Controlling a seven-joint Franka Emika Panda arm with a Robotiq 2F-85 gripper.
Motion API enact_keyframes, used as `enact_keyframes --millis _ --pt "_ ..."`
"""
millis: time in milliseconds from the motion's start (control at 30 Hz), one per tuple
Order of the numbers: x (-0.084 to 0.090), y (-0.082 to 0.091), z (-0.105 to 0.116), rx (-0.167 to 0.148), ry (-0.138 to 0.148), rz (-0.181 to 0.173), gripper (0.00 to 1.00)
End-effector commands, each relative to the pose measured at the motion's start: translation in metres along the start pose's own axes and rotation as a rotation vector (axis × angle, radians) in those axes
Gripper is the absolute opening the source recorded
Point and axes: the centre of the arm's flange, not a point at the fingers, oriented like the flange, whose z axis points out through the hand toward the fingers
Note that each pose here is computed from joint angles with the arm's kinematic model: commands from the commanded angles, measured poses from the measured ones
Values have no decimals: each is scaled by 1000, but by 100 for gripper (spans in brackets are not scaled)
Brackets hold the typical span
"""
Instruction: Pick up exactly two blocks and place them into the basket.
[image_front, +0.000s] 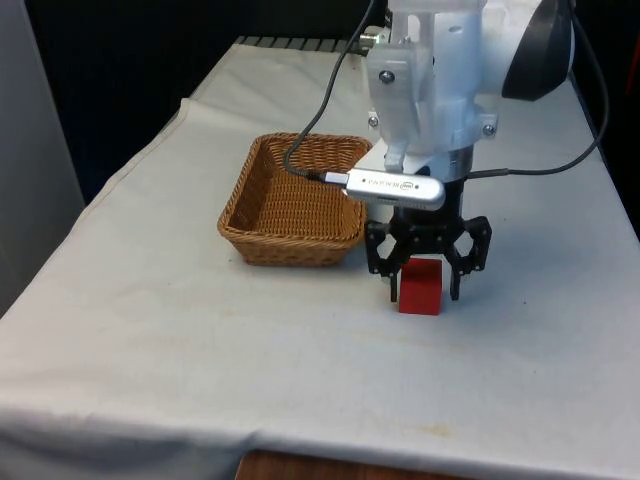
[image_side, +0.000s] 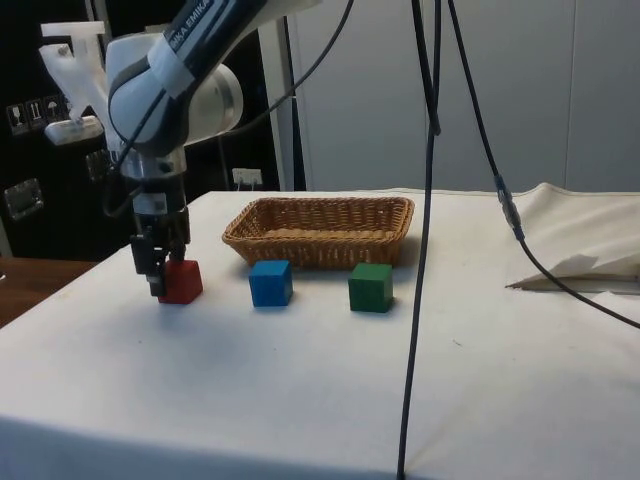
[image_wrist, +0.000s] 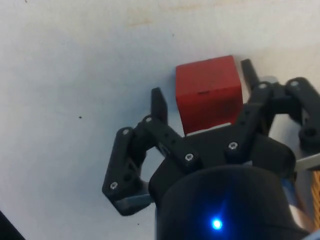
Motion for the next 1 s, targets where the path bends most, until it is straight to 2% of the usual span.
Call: enact_keyframes --millis 0,33,133,167,433,600,633,800,900,933,967 --pt "-1 0 1 0 -2 0 34" --pt "-2 0 -1 0 0 -2 34" --pt "-2 0 -1 0 0 -3 3" --pt "-2 0 -1 0 0 -3 0" --pt "-2 1 -3 0 -2 -4 0" --pt "-2 3 -24 2 -2 -3 0" --pt "-1 2 -19 5 -3 -1 0" --pt "-7 5 -45 7 -5 -1 0" --pt "-11 7 -55 11 -5 0 0" --pt "-9 6 -49 15 -2 2 0" --pt "-12 8 -58 12 -7 0 0"
